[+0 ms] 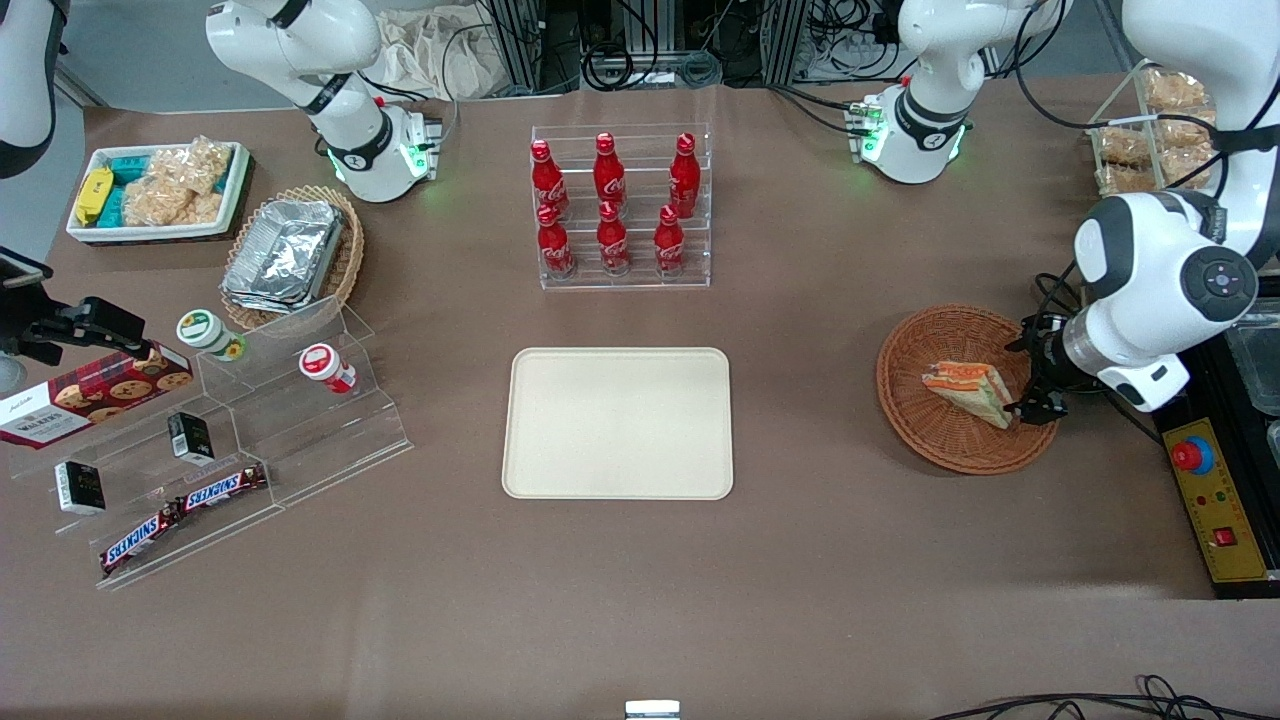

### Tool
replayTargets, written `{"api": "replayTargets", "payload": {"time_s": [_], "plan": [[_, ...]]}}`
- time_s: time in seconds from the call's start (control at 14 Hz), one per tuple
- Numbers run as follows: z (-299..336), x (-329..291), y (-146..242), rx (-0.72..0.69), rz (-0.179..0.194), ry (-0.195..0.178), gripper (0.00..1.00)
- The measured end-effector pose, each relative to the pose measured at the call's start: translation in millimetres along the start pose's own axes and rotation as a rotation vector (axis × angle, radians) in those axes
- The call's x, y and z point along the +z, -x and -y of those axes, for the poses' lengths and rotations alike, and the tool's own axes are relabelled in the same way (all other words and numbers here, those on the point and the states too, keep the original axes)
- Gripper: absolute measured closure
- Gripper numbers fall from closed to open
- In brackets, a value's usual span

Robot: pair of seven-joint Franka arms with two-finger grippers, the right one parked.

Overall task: Place sandwich from basket to tray
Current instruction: 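Lower the open left gripper around the sandwich and close it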

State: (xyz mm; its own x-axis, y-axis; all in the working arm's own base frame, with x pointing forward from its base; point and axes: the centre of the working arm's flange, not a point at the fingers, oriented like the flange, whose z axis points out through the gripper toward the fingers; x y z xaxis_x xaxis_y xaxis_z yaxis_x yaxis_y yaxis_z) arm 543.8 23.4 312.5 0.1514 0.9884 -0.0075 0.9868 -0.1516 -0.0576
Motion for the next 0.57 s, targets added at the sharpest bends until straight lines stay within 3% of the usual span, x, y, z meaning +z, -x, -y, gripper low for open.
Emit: {"api": "replayTargets", "payload": {"time_s": [0.21,0.43,0.57], "plan": [[4.5,15.1,3.5,0.004,0.005,-0.013,0.0],[0.9,30.2,5.5,0.011,0.008,-0.002,0.0],[0.1,44.5,7.6,0.034,-0.001,-0.019,0.0]]}}
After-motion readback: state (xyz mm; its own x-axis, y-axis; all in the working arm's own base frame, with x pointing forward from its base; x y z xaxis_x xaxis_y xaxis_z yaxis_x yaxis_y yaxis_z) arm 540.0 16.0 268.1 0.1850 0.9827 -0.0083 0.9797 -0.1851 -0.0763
